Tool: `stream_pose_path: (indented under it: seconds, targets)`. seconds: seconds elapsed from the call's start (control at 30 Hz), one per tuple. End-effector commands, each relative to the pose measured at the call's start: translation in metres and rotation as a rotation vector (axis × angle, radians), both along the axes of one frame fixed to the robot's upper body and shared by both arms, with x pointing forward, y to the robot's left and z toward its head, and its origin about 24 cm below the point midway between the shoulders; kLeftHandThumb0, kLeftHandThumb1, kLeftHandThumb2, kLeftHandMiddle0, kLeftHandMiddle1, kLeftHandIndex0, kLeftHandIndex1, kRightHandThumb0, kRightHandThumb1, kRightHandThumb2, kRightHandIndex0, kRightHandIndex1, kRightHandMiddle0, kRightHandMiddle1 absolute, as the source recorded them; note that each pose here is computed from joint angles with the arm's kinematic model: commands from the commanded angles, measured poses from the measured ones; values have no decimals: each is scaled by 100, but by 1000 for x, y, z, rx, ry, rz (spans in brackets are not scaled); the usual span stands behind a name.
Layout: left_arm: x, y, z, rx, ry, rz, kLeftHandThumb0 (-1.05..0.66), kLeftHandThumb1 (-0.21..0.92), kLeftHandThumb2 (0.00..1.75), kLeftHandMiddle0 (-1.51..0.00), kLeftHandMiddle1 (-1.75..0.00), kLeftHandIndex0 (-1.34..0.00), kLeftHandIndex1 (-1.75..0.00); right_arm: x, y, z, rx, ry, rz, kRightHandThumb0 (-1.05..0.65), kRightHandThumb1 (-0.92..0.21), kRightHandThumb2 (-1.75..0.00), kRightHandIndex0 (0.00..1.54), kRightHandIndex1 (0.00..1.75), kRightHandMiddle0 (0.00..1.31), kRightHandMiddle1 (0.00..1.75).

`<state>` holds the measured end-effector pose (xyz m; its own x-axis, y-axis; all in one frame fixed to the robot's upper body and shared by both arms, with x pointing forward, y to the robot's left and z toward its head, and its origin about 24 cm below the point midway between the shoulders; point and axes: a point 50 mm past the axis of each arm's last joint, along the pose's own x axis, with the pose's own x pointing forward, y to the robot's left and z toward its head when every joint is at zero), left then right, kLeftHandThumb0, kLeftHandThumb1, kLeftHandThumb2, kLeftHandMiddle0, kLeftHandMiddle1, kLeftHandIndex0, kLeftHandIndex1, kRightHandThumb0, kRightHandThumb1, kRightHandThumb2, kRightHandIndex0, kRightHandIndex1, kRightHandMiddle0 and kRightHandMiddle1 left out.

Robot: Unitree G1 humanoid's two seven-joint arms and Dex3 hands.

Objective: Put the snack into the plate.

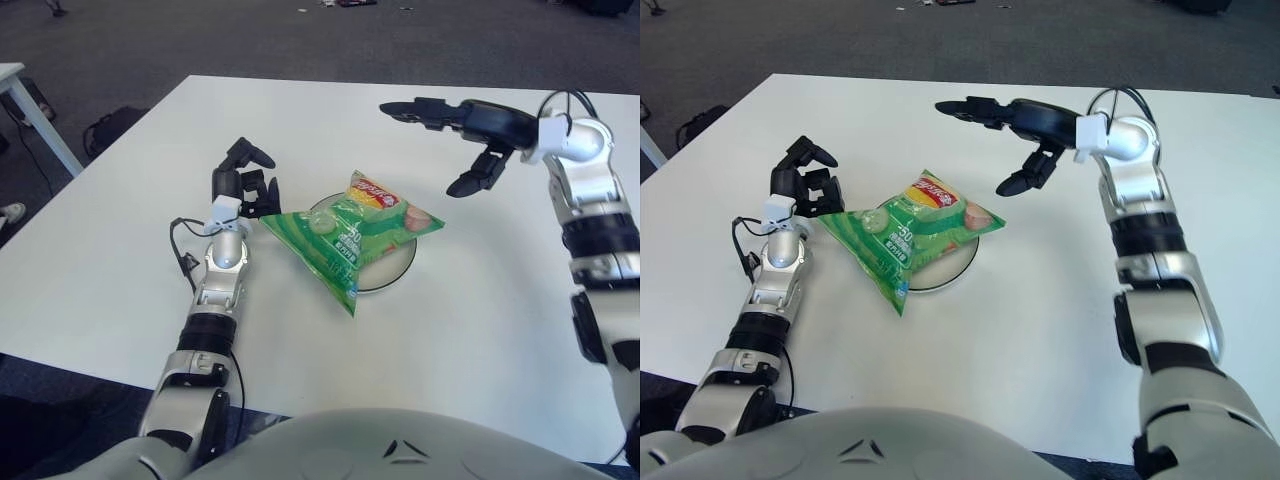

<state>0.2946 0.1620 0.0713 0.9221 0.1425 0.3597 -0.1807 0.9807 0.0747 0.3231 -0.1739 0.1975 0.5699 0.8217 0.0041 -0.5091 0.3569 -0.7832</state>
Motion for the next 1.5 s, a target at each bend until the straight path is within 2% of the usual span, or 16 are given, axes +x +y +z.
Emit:
stream_pose_path:
  seconds: [0.0,0.1,0.2,0.27,0.3,0.47,0.67,0.73,0.8,0.87,1.0,1.17,1.47]
  targets:
    - [-43,0,-76,-59,290,42,-53,21,145,-136,-175,-70,-175,-10,1,-29,41,-18,-274,-81,-50,-80,8,6,0,48]
    - [-42,0,-75,-61,284,45,-53,21,145,-136,-175,-70,-175,-9,-2,-44,101,-29,-403,-79,-53,-79,10,15,0,61]
    - [-42,1,-74,-58,276,53,-53,20,146,-137,-175,-71,-175,-10,-6,-60,176,1,-517,-74,-54,-82,3,54,0,80]
    - [-42,1,-73,-55,272,57,-53,19,147,-138,-175,-72,-175,-9,-8,-69,204,21,-571,-71,-55,-84,2,68,0,88]
    - [-42,1,-73,-54,270,58,-53,19,147,-138,-175,-72,-175,-9,-8,-69,208,22,-583,-69,-55,-85,2,74,0,91]
    - [-42,3,-71,-36,270,59,-54,18,148,-139,-175,-73,-175,-13,-18,-108,354,141,-749,-59,-53,-95,11,99,0,112]
    - [-43,6,-71,-27,276,63,-54,18,148,-139,-175,-73,-175,-15,-19,-121,542,201,-874,-46,-50,-108,20,124,0,146]
    - [-43,7,-71,-27,279,66,-54,18,148,-139,-175,-73,-175,-15,-19,-121,588,205,-889,-44,-50,-111,22,127,0,153]
    - [-43,7,-71,-28,280,69,-54,18,148,-139,-175,-73,-175,-15,-19,-122,646,207,-901,-39,-74,-77,26,132,12,166]
    - [-42,8,-71,-30,280,71,-54,18,148,-139,-175,-73,-175,-15,-19,-122,699,208,-905,-37,-83,-65,29,133,15,170]
    - [-41,9,-72,-31,284,66,-54,19,148,-139,-175,-72,-175,-17,-20,-125,740,218,-924,-35,-90,-54,34,133,18,174]
    - [-41,10,-73,-33,295,65,-53,19,147,-139,-175,-72,-175,-21,-21,-132,753,242,-957,-35,-90,-55,36,131,20,174]
    - [-40,9,-73,-45,297,78,-53,21,145,-139,-175,-70,-175,-26,-23,-144,780,286,-1002,-37,-75,-76,39,136,29,175]
